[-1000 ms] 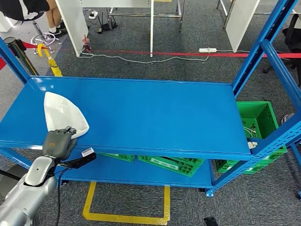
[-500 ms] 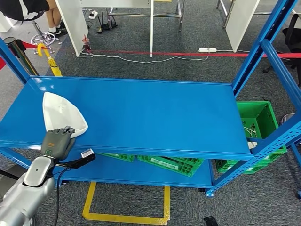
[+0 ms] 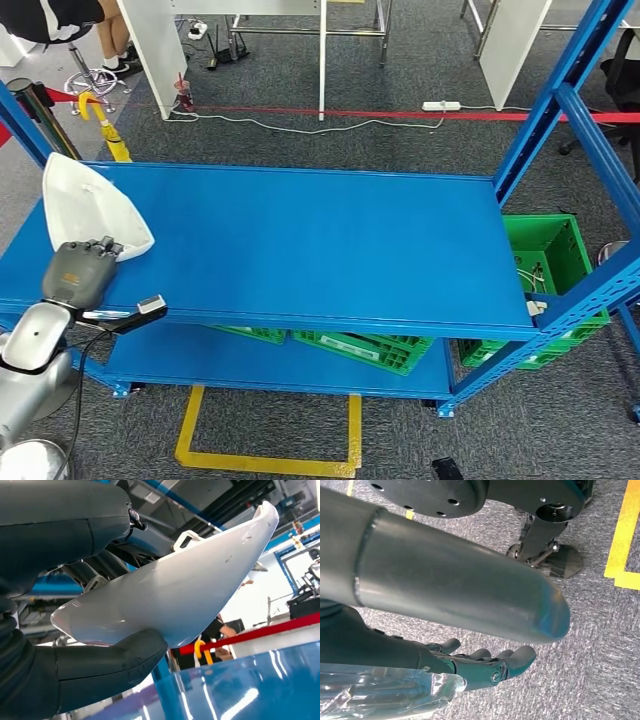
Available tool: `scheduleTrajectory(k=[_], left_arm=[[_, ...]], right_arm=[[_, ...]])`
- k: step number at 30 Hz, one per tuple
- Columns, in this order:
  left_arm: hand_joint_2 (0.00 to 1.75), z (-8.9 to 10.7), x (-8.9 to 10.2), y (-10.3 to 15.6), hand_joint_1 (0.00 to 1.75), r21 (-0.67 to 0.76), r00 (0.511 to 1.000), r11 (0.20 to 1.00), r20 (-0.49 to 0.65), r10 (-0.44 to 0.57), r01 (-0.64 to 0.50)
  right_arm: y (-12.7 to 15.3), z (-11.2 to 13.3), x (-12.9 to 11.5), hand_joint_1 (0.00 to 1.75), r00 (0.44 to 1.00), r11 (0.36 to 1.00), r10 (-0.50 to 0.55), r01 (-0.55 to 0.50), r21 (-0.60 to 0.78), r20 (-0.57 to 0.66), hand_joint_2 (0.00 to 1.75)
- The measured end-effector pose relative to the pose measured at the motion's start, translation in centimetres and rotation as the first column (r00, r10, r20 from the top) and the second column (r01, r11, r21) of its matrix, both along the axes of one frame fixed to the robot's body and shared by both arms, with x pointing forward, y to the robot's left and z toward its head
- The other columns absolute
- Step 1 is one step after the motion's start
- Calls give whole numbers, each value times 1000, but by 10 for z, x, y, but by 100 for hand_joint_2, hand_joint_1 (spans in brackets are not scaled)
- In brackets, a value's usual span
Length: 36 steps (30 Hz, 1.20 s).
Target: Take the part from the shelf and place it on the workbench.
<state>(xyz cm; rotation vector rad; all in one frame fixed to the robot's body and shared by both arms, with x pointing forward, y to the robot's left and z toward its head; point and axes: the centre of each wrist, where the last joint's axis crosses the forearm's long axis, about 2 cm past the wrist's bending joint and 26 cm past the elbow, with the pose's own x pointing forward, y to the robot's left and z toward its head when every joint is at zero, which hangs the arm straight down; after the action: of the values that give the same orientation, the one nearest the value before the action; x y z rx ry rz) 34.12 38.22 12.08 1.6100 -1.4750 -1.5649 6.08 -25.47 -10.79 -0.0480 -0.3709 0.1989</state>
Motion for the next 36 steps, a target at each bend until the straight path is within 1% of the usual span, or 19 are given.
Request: scheduleTrajectory(k=[6, 11, 22, 30, 36], left_arm=[[175, 21, 8, 8, 175, 46, 1000, 999, 28, -5, 4], [175, 28, 10, 9, 175, 65, 999, 998, 46, -21, 18], [175, 30, 11, 6, 175, 68, 998, 997, 54, -40, 36], [175, 24, 10, -5, 175, 61, 997, 996, 46, -67, 65], [175, 25, 10, -7, 175, 58, 996, 996, 45, -73, 70]], right_arm=[[0, 0, 0, 0, 1000, 1000, -6, 6, 1, 9, 0], [0, 0, 0, 0, 1000, 1000, -7, 7, 0, 9, 0], [0, 0, 0, 0, 1000, 1000, -7, 7, 1, 10, 0], [0, 0, 1, 0, 1000, 1000, -13, 13, 3, 18, 0], [1, 1, 3, 0, 1000, 1000, -17, 17, 3, 20, 0]])
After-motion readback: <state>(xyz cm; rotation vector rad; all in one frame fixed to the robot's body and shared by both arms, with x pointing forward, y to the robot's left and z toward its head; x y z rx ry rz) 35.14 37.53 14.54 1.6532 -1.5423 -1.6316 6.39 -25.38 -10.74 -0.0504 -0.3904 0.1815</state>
